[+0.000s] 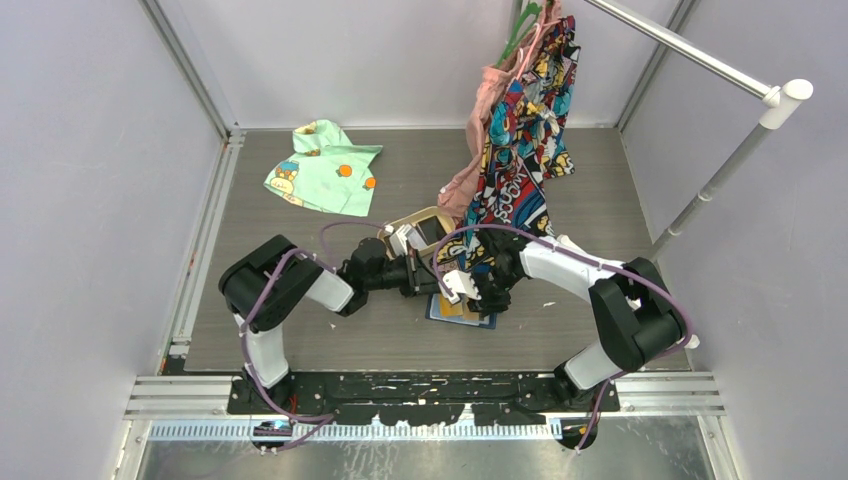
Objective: Put the credit cards into the card holder
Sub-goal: Insert the credit card into the card holder.
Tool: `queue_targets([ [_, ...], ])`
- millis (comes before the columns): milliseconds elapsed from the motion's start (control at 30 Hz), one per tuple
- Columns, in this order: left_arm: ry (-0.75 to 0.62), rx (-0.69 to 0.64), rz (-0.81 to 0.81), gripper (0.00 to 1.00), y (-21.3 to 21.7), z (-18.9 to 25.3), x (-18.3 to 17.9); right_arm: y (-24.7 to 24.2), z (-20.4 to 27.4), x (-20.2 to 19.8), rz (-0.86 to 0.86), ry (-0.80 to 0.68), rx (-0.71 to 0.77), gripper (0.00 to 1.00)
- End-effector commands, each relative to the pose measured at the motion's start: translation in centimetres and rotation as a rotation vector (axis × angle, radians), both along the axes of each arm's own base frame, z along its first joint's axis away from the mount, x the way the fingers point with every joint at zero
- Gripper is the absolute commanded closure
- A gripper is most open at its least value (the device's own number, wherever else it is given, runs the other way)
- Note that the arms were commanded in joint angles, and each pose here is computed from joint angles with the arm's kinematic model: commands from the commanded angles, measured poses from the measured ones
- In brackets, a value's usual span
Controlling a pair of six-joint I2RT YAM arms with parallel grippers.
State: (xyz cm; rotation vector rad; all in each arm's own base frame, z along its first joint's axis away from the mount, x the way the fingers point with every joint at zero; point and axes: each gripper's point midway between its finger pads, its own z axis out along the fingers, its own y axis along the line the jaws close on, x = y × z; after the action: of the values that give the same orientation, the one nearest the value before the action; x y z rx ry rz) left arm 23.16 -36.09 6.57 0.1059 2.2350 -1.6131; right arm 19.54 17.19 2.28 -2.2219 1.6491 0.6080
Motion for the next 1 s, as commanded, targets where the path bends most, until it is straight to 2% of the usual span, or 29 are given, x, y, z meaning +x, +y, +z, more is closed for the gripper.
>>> queue_targets([
  [0, -0.049, -0.012, 0.002, 1.0, -1.04, 0.59, 0.67, -1.72, -1.59, 0.24, 0.013, -0.031, -0.091, 0.64],
  [967, -0.083, 0.075, 0.021, 1.0, -1.05, -0.3, 0.96, -1.75, -1.63, 0.29, 0.011, -0.023, -0.099, 0.64],
])
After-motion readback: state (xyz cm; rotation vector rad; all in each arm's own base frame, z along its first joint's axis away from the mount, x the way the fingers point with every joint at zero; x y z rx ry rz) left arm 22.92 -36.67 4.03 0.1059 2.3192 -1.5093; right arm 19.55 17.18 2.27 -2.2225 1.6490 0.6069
